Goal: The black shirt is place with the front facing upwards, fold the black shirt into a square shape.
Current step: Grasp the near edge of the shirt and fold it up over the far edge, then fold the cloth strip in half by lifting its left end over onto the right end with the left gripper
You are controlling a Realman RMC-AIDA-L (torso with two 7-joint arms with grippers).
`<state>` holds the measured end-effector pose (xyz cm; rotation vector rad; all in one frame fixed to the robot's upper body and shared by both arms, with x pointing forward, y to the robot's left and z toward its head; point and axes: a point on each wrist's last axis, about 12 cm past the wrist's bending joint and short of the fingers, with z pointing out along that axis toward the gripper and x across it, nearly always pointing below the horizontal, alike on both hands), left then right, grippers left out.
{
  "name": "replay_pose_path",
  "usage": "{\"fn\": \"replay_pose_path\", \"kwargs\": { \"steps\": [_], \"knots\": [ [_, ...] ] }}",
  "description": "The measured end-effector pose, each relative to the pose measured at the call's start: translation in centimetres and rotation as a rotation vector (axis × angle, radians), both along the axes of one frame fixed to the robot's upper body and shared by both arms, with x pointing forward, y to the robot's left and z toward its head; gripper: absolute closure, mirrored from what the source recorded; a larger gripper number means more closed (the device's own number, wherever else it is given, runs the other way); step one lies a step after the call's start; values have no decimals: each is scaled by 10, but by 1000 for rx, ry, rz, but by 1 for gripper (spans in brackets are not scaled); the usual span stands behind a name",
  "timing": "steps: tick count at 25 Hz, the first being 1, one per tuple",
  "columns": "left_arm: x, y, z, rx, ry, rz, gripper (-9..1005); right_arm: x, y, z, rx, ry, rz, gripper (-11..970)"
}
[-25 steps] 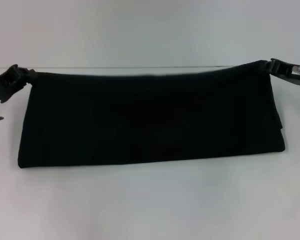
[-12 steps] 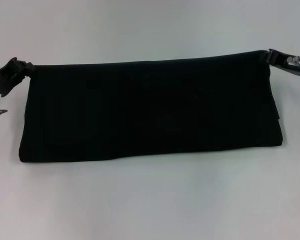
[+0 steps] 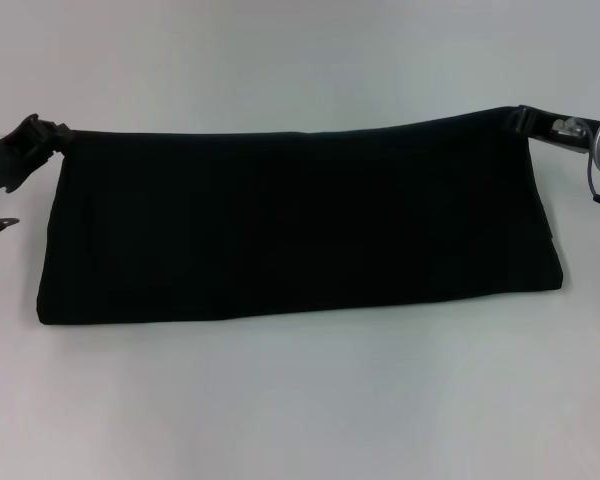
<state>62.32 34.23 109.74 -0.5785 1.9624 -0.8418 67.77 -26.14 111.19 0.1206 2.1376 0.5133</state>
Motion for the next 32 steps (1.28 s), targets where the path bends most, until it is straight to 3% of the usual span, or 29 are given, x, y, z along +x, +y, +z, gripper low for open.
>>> {"fn": "replay_pose_path", "kwargs": {
  "steps": [6,11,17,23,28,32],
  "knots": [
    [5,-4,-4,-5,32,-27,893,5,-11,1,-42,29,14,889],
    [4,-2,-6,-5,41,-8,801,8,-27,11,-66,5,-7,703],
    [-11,10,-8,-54,31,-9,580,-1,-54,26,14,44,39,472],
    [-46,23,-8,-144,-26,-110,450,-50,-78,20,253,56,104,353],
    [-87,29,-13,-186,-66,-255,342,-111,-107,-4,504,-95,77,254],
    [-110,37,-20,-260,-22,-249,242,-147,-126,-21,586,-186,11,260]
  ]
}}
